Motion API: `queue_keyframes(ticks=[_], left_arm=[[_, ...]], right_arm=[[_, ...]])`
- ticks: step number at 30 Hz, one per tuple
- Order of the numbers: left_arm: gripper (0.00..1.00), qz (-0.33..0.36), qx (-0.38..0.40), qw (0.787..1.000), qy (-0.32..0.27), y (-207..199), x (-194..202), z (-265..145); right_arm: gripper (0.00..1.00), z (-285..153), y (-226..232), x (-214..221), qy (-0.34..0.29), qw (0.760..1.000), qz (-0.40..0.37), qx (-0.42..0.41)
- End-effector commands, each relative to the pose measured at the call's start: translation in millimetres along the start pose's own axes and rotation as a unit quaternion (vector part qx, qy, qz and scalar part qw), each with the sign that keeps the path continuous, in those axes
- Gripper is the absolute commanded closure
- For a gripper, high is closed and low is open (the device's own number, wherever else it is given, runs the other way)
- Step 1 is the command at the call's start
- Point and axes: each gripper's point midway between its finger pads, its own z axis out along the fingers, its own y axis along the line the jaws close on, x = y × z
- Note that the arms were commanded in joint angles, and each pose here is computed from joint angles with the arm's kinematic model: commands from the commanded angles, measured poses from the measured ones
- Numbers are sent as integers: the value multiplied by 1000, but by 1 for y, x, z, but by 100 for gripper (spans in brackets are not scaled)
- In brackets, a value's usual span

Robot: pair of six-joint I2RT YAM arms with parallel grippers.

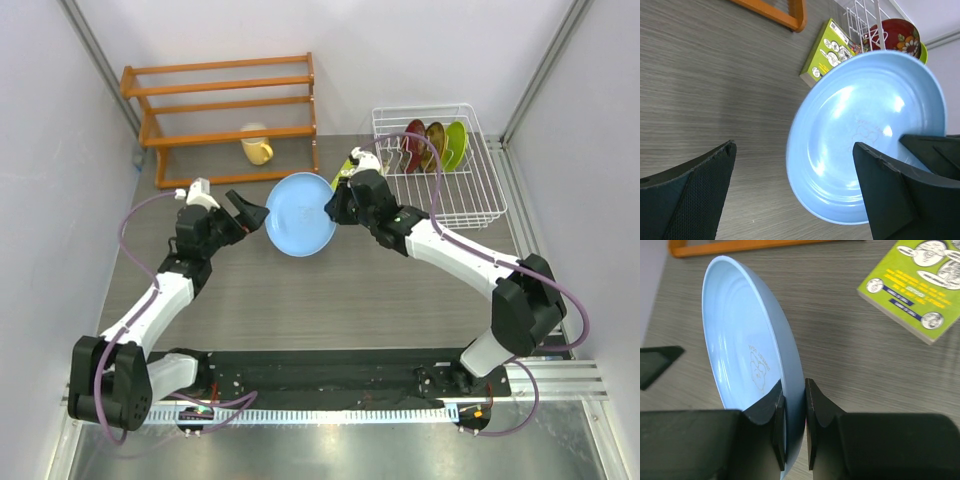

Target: Unload the plates from the dish rack

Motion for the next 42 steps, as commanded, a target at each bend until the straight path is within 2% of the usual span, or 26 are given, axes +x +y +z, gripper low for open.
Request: queue_keyframes(ticks=[1, 6, 9, 10, 12, 13, 14, 15, 17, 18, 19, 21, 22, 24, 25, 29, 33, 35, 42], left_arm=[[3, -13, 57, 998, -39, -22, -16, -2], [12, -22, 68, 996, -50, -22, -15, -2], [32, -28, 74, 995, -54, -23, -15, -1], [45, -29, 76, 995, -54, -23, -15, -1], [56, -30, 76, 995, -58, -22, -15, 0], [68, -29, 77, 995, -57, -22, -15, 0], [74, -30, 74, 995, -56, -20, -14, 1], [84, -31, 74, 995, -55, -19, -13, 1], [92, -30, 72, 996, -53, -18, -11, 2], [100, -29, 72, 996, -52, -18, -11, 2], [100, -28, 66, 996, -50, -15, -10, 2], [100, -23, 55, 997, -50, -12, -10, 3], [100, -21, 44, 998, -50, -8, -11, 2], [100, -14, 25, 998, -52, -2, -12, 1], [100, -8, 6, 999, -47, 5, -11, 0], [100, 5, -56, 998, -43, 32, -12, -2], [100, 19, -128, 992, -10, 67, 3, -2], [100, 23, -152, 988, 15, 80, 15, -3], [100, 46, -233, 970, 44, 120, 33, -10]], right_arm=[[91, -19, 45, -44, -70, 992, 54, -95], [91, -21, 56, -40, -65, 986, 84, -128], [91, -22, 62, -36, -57, 982, 102, -149], [91, -22, 64, -33, -53, 981, 107, -156], [91, -24, 70, -33, -50, 976, 121, -172], [91, -24, 71, -32, -49, 975, 125, -176], [91, -25, 73, -33, -52, 973, 128, -182], [91, -25, 74, -34, -52, 973, 130, -184], [91, -26, 77, -36, -52, 971, 134, -190], [89, -26, 78, -35, -50, 971, 134, -192], [77, -26, 78, -38, -52, 971, 132, -193], [58, -25, 73, -39, -49, 975, 124, -180], [43, -23, 67, -41, -53, 978, 115, -166], [28, -25, 52, -43, -53, 984, 106, -131], [22, -23, 33, -51, -72, 988, 102, -90], [14, -39, -23, -67, -97, 994, 34, 37], [11, -61, -65, -109, -134, 980, -34, 146], [11, -67, -92, -122, -134, 969, -51, 202], [11, -66, -150, -176, -154, 943, -62, 287]])
